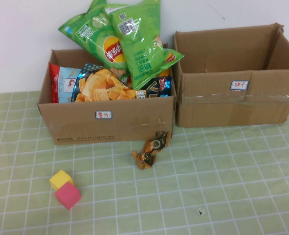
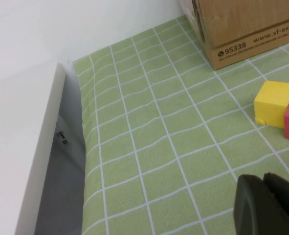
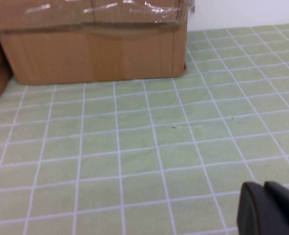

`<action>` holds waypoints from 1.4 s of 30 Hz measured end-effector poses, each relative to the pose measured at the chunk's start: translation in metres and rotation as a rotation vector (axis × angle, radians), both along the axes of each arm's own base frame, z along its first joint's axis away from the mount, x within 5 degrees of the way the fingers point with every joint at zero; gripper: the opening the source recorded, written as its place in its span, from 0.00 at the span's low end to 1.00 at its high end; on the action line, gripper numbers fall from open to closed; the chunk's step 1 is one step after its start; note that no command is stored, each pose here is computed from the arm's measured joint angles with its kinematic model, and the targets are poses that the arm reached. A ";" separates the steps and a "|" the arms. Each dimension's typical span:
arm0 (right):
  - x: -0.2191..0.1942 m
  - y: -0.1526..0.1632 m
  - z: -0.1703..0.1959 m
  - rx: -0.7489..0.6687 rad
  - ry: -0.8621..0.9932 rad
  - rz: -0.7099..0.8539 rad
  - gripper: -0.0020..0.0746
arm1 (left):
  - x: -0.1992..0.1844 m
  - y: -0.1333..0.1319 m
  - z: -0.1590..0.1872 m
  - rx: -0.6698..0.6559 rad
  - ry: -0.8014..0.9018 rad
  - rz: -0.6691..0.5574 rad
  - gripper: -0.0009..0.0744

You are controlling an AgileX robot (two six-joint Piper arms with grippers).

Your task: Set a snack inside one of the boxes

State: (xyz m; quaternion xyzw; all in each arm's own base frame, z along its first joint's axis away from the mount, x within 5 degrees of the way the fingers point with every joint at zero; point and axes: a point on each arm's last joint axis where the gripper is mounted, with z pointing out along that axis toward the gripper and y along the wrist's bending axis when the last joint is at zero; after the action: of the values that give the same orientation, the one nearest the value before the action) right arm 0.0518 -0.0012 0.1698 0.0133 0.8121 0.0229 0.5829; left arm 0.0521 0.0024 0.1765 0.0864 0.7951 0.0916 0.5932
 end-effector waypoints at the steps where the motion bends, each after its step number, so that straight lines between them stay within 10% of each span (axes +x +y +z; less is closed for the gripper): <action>1: 0.000 0.000 0.000 -0.017 0.001 0.004 0.02 | 0.000 0.000 0.000 0.000 0.000 0.000 0.01; 42: 0.000 0.000 0.000 -0.116 0.009 0.034 0.02 | 0.000 0.000 0.000 -0.002 0.000 0.001 0.01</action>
State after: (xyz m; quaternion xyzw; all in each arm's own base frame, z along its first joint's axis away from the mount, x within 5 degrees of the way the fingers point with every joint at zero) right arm 0.0513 -0.0017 0.1695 -0.0344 0.8149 -0.0144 0.5784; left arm 0.0521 0.0024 0.1765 0.0854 0.7953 0.0909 0.5933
